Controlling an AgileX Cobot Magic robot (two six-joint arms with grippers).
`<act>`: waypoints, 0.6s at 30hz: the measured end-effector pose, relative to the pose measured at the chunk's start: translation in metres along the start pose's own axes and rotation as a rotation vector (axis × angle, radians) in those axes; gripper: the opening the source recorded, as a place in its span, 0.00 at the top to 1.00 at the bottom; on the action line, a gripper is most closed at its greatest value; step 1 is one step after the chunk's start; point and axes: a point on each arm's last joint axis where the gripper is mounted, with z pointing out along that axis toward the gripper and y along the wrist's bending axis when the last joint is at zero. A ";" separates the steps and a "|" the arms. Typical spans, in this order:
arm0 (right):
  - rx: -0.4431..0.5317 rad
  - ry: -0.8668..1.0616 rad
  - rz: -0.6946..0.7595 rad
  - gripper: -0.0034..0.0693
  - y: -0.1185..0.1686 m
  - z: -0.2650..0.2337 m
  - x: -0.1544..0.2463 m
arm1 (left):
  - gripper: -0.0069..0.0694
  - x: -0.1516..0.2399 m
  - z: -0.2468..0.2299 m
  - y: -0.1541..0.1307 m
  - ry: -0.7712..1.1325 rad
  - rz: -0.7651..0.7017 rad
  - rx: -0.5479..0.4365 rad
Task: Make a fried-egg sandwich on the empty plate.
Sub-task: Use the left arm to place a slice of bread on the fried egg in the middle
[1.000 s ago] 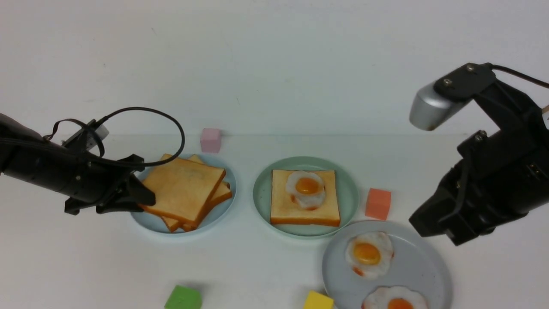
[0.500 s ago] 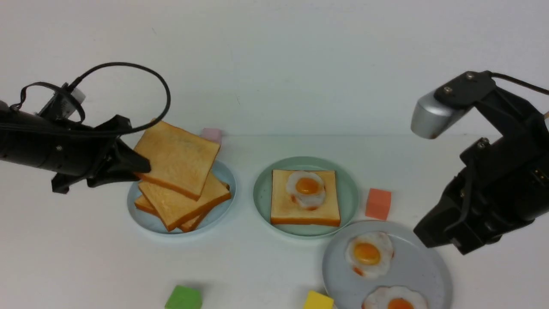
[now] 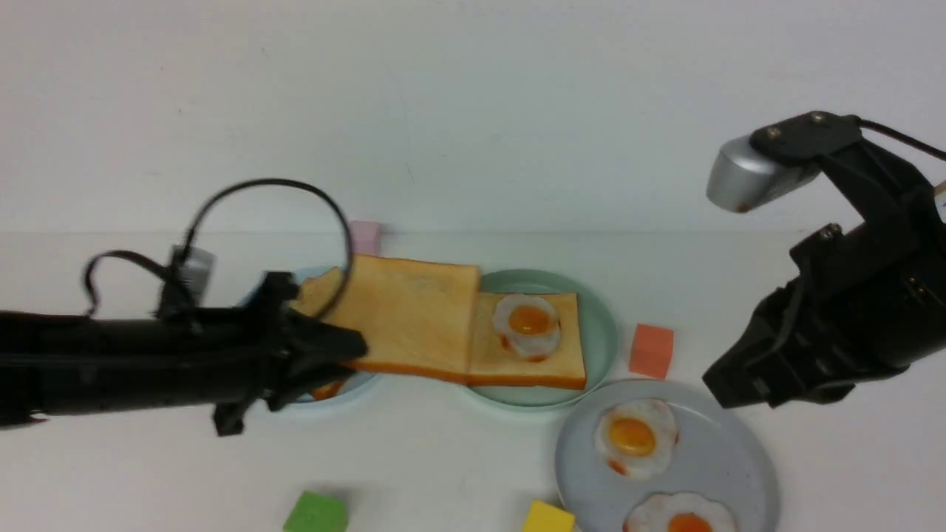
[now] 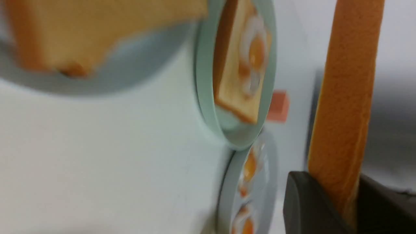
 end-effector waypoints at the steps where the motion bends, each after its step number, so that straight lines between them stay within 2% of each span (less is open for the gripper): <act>1: 0.003 -0.009 0.031 0.85 0.000 0.000 -0.001 | 0.73 0.007 0.008 -0.005 0.013 0.039 -0.023; 8: 0.008 -0.030 0.102 0.84 -0.001 0.000 -0.003 | 0.73 0.010 0.037 -0.044 -0.049 0.147 -0.069; 12: 0.008 -0.029 0.112 0.83 -0.001 0.000 -0.003 | 0.73 0.002 0.052 -0.056 -0.054 0.097 -0.043; 18: 0.007 -0.027 0.116 0.85 -0.001 0.000 -0.002 | 0.73 0.002 0.088 -0.046 -0.009 -0.044 -0.079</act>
